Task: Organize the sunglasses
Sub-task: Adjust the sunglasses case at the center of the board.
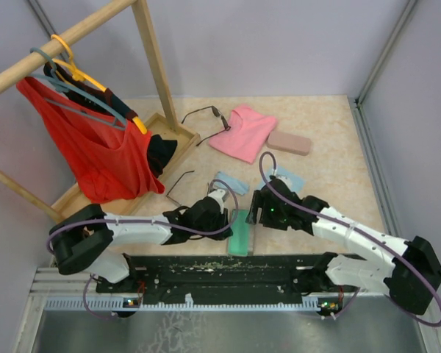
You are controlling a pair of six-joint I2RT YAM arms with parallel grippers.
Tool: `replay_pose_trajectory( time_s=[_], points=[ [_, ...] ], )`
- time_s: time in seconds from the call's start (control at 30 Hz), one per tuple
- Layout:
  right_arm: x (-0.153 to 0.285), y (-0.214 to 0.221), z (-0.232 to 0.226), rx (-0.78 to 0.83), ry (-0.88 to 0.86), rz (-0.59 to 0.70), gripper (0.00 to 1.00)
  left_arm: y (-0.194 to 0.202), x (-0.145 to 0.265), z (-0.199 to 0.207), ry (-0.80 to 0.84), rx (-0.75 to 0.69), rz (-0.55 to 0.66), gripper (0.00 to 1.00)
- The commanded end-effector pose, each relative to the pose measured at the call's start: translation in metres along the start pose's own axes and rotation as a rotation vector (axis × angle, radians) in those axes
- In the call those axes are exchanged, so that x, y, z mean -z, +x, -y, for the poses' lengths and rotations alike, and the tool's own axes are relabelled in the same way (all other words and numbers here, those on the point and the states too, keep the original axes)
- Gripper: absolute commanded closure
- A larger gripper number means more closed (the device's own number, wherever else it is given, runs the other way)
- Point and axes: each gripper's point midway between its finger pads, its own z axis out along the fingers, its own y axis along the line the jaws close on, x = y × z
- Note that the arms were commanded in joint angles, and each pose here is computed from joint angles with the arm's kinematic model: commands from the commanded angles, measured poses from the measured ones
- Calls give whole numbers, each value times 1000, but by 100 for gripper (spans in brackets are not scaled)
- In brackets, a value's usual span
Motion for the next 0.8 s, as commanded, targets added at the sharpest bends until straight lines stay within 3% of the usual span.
replay_pose_trajectory(
  time_s=[0.0,0.2,0.47,0.6,0.77],
  points=[
    [3,-11,-22,45,-3,42,28,-7,6,14,62,0,35,77],
    [-3,-7,-26,121,37,30,37,-7,12,15,76,-2,47,74],
    [-6,-9,-28,202,72,23,59,-23,26,16,67,-5,104,71],
    [-8,-8,-27,229,91,4,61,-34,39,13,48,-10,153,69],
    [-8,-11,-26,269,123,8,73,-47,54,9,9,-24,207,67]
  ],
)
